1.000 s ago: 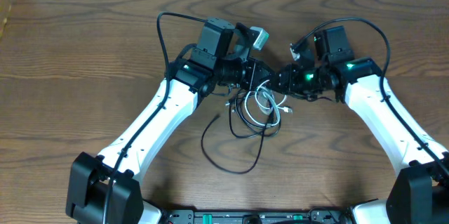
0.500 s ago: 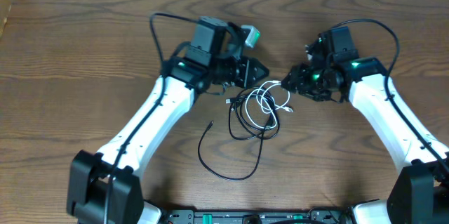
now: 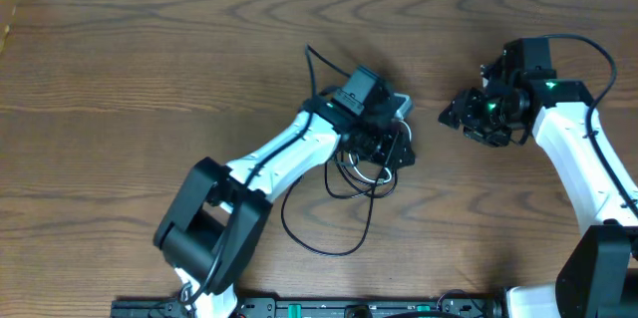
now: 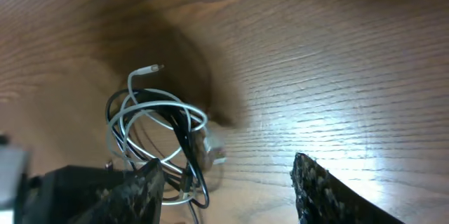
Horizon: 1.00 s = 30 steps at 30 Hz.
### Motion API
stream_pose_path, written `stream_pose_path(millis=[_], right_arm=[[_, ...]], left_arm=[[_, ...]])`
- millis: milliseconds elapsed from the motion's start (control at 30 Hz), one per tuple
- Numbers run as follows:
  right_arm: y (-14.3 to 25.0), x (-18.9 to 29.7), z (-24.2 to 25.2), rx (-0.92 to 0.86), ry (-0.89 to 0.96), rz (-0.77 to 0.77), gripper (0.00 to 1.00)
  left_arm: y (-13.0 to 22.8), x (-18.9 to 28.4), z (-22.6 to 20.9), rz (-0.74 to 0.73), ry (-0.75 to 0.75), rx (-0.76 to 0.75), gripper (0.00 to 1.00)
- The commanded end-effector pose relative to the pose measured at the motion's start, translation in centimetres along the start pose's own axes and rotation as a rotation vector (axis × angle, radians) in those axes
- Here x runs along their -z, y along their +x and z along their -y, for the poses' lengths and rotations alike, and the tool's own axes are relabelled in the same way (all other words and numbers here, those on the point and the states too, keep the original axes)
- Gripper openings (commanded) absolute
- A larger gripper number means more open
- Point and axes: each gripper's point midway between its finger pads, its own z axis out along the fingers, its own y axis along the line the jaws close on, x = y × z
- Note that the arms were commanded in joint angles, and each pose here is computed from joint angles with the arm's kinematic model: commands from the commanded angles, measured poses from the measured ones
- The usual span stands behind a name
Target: Untangle cables
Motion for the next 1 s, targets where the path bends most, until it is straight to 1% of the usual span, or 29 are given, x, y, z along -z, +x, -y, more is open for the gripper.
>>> stream_pose_path(millis=[0,167,200,267,367,433,467,533,700,867,900,933,967], right_arm=[[0.2,0.1,-0.3,0.039,-0.018,-0.012,0.56],[0.2,0.1,-0.3,0.041,-0.017,-0.012,0.57],[0.2,0.1,-0.3,0.047,-0.018,-0.012,0.58],[0.2,0.1,-0.3,0.058,-0.019,-0.013,0.59],[0.4,0.1,-0.4,0.074,-0.022,-0.021,0.61],[0.4,0.1,-0.4,0.074,-0.022,-0.022,0.61],[0.4,0.1,-0.4,0.074,-0.022,-0.021,0.62],[0.4,0.1,-0.4,0.074,-0.023,-0.020,0.62],[0.4,0.1,-0.4,0.074,-0.022,-0.021,0.62],[0.4,0.1,-0.4,0.074,-0.022,-0.021,0.62],[0.4,0.1,-0.4,0.074,-0.022,-0.021,0.62],[0.4,0.1,-0.4,0.074,-0.022,-0.021,0.62],[0.4,0.1,-0.4,0.074,-0.022,-0.022,0.62]], left_arm=[[0.0,-0.9,-1.8,-0.004,-0.080,0.018,0.52],[0.0,-0.6,-3.0,0.003,-0.148,0.026,0.53],[-0.3,-0.3,-3.1,0.016,-0.156,0.026,0.54],[-0.9,0.9,-2.6,0.037,-0.152,0.024,0.64],[-2.1,3.2,-1.6,0.096,-0.168,0.001,0.72],[-2.3,4.5,-1.6,0.125,-0.226,-0.007,0.73],[-1.8,5.0,-2.1,0.121,-0.282,0.003,0.73],[-0.9,4.9,-2.9,0.099,-0.331,0.034,0.73],[1.2,2.5,-3.9,0.035,-0.349,0.083,0.73],[2.1,-0.5,-4.4,-0.016,-0.353,0.074,0.73],[2.1,-0.9,-4.5,-0.018,-0.352,0.070,0.69],[2.0,-1.3,-4.6,-0.017,-0.351,0.067,0.63],[1.9,-1.6,-4.7,-0.014,-0.350,0.065,0.52]])
